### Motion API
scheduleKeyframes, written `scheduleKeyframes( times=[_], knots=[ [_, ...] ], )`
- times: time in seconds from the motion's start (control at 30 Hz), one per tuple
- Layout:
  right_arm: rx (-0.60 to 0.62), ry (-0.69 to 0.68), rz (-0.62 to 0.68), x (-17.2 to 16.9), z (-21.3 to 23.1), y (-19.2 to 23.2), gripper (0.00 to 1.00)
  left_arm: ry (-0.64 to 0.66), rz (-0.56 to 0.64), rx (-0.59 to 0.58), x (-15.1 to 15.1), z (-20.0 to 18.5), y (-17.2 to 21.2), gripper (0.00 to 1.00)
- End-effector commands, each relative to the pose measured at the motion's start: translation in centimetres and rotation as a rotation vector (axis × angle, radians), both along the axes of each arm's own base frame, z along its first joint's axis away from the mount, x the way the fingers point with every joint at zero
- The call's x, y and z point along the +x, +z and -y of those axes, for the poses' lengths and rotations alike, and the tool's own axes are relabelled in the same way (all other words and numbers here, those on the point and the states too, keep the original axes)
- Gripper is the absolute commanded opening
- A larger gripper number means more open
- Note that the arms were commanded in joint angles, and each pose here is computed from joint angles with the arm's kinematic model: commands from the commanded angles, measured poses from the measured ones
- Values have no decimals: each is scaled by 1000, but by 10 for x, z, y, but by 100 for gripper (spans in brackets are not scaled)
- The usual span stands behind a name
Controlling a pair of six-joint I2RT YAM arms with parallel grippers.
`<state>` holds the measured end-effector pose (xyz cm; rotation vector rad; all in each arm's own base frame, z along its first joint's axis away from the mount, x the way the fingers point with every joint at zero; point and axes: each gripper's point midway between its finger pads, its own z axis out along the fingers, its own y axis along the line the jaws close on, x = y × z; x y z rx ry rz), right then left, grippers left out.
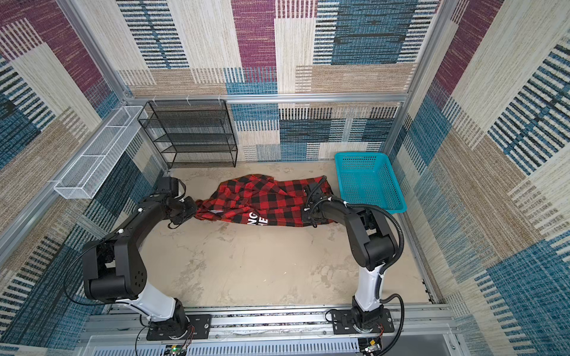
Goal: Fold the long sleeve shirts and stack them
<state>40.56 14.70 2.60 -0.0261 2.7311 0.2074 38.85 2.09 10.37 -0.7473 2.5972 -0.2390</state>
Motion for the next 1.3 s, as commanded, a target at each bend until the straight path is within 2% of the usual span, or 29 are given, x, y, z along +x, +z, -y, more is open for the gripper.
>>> scheduleKeyframes(
  times=[0.0,0.13,0.17,0.2,0.33,0.37,0.43,0.57,0.67,0.8,0.9,1.07,1.27],
  knots=[
    [-35,0,-36,-5,8,-11,14,-79,-125,102,-25,-7,-17,0],
    [-39,-4,-50,-8,11,-18,14,-77,-154,104,-33,-5,-28,0],
    [-38,-7,-48,-7,11,-17,14,-75,-153,98,-34,-4,-29,3],
    [-38,-7,-50,-7,12,-18,14,-74,-156,84,-36,-2,-31,10],
    [-3,-2,-18,-4,6,-3,18,-56,-135,4,-42,10,-24,47],
    [12,3,-7,-3,3,4,19,-50,-122,-14,-43,13,-18,53],
    [28,16,24,-5,-4,22,23,-34,-91,-45,-43,17,1,58],
    [24,29,64,-15,-18,47,31,-33,-21,-132,-37,31,39,60],
    [30,39,84,-27,-37,60,34,-80,2,-208,-25,49,49,60],
    [50,54,100,-47,-66,68,35,-166,-27,-207,-7,70,39,54],
    [77,60,97,-55,-79,68,36,-179,-71,-209,5,78,23,50],
    [87,63,92,-56,-84,68,36,-145,-67,-191,27,77,-1,49],
    [65,73,90,-54,-83,68,35,-182,-85,-140,46,86,-25,48]
  ],
)
